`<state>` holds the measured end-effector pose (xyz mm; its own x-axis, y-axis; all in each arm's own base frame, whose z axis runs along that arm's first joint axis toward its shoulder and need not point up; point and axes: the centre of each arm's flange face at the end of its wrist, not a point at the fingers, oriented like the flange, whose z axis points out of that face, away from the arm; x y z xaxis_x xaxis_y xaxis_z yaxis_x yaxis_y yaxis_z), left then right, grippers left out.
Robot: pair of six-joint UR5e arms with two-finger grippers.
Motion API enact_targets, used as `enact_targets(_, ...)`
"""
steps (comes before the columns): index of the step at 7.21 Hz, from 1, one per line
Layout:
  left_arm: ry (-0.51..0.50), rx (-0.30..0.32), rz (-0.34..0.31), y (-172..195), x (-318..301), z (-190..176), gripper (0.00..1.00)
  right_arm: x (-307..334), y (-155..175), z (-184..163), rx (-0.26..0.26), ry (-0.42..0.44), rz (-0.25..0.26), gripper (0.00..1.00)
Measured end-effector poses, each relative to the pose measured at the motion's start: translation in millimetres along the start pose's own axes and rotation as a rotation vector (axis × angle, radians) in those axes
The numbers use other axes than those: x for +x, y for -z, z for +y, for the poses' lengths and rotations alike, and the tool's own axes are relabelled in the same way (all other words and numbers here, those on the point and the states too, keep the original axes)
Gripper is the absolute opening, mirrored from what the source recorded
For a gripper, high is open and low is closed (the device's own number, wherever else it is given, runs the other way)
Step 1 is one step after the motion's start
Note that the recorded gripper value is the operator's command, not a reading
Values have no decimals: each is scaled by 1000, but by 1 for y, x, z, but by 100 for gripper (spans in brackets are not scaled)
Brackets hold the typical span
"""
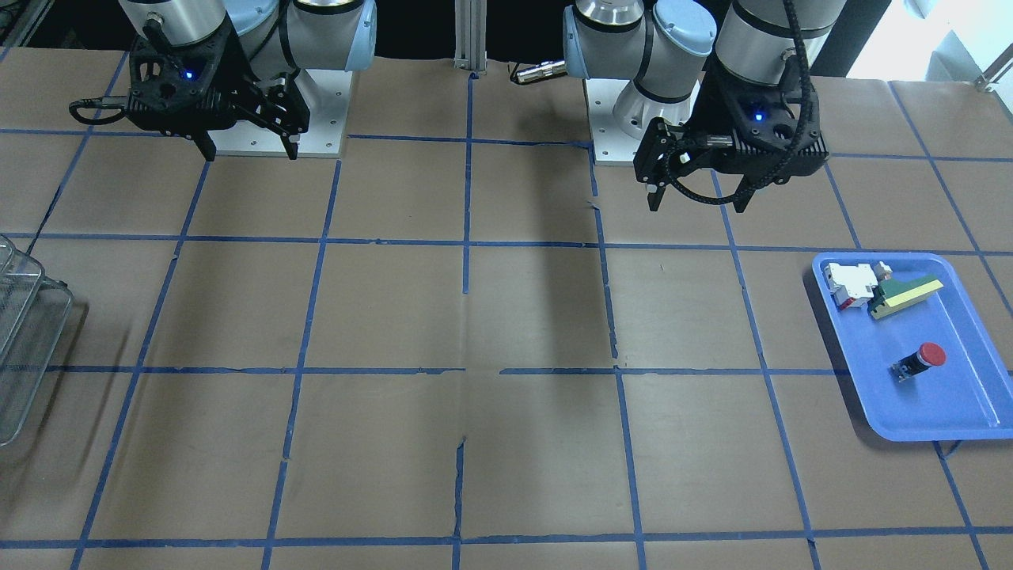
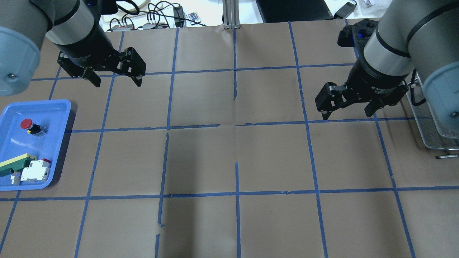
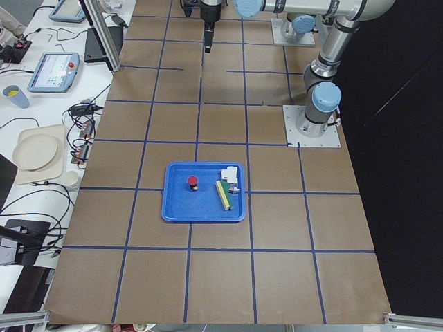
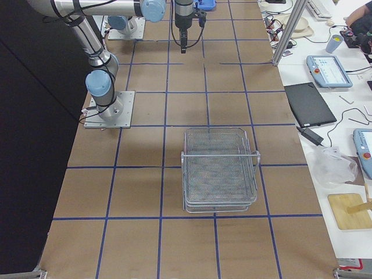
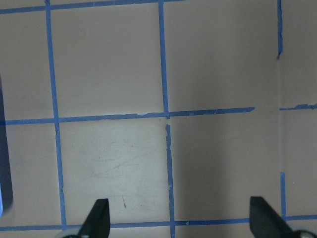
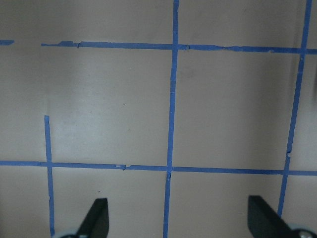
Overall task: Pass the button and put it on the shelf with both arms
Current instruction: 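Move the left gripper toward the blue tray, then lower the left gripper and grasp the red-capped button block in the tray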
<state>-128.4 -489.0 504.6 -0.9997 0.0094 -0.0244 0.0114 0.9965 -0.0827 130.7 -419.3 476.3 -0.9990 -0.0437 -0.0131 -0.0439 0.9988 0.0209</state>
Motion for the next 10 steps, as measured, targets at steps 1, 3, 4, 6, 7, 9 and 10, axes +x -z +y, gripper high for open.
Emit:
enact_targets(1,-7,0,-4,0,-11,-3,99,0,0,0,0,0,0,100)
enact_targets(3,-71,-32,-8,-19,-72,-16,99,0,0,0,0,0,1,100)
enact_targets(4,-93,-55,-1,-34,-122,-28,98,0,0,-1,-1,0,1,100)
enact_targets(6,-187,-83,15,-83,-237,-46,99,0,0,0,-2,0,2,100)
enact_targets(7,-257,-77,14,-108,-293,-51,99,0,-1,0,-3,1,2,100)
enact_targets(9,-429,-46,2,-162,-385,-55,99,0,-1,0,-4,1,1,100)
enact_targets(10,-516,-5,0,-188,-420,-55,99,-1,-1,0,-4,1,1,100)
